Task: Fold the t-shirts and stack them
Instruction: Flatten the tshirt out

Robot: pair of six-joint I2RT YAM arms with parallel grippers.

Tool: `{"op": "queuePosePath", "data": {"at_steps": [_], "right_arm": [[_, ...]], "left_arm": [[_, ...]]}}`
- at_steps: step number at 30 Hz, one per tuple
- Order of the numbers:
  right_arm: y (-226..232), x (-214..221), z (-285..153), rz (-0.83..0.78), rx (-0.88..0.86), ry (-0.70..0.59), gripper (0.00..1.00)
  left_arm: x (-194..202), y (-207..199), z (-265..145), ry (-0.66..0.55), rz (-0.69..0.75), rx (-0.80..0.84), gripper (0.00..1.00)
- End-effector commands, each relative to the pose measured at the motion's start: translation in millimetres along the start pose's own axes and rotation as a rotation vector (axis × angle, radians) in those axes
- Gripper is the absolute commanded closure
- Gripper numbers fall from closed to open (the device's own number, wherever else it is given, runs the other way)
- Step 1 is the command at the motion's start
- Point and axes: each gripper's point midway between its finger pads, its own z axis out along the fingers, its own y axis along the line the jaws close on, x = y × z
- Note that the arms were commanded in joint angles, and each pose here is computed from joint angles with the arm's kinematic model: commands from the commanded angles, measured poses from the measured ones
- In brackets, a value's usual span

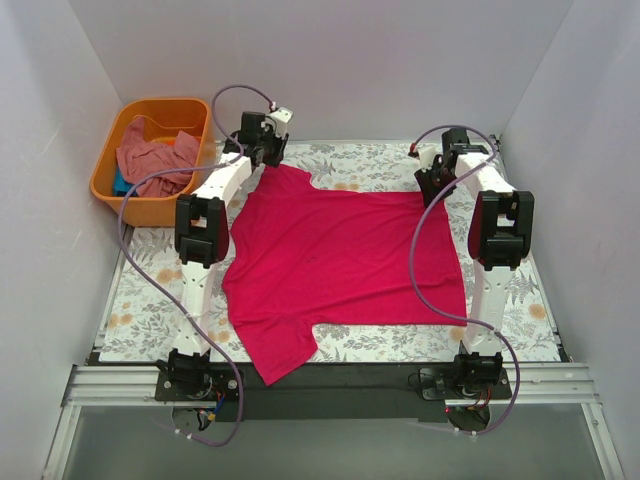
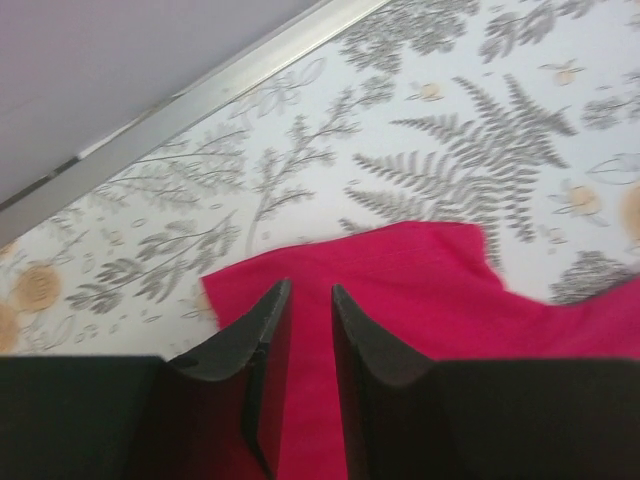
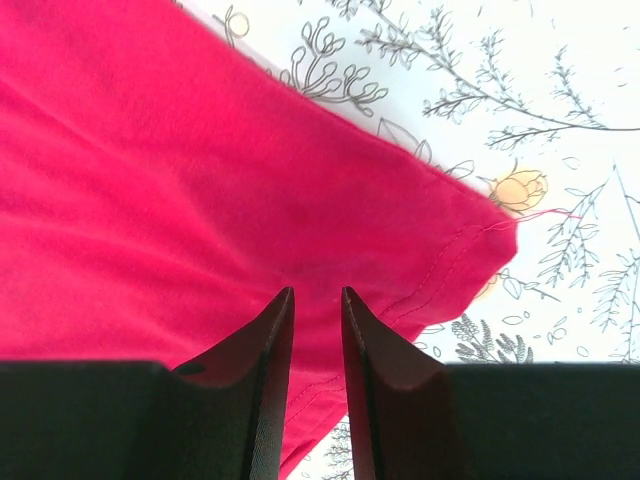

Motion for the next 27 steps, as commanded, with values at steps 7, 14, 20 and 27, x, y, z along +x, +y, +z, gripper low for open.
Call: {"op": "queuePosePath", "data": {"at_steps": [7, 14, 20, 27], "right_arm": [[-12, -5, -3, 0.002, 0.045, 0.005, 0.71], [-20, 1, 9, -0.008, 0.066, 0.036, 0.72], [-30, 0, 25, -0.007, 0.083, 0.046, 0.72], [-42, -18, 42, 0.002, 0.102, 0.005, 0.71]], "left_arm": [[-13, -26, -24, 0.045, -0.126, -0.012, 0.82], [30, -17, -37, 0.149, -0.137, -0.082, 0.82], [63, 7, -13, 0.214, -0.175, -0.116, 0.82], [54, 34, 9, 0.153, -0.184, -0.124, 0.81]]}}
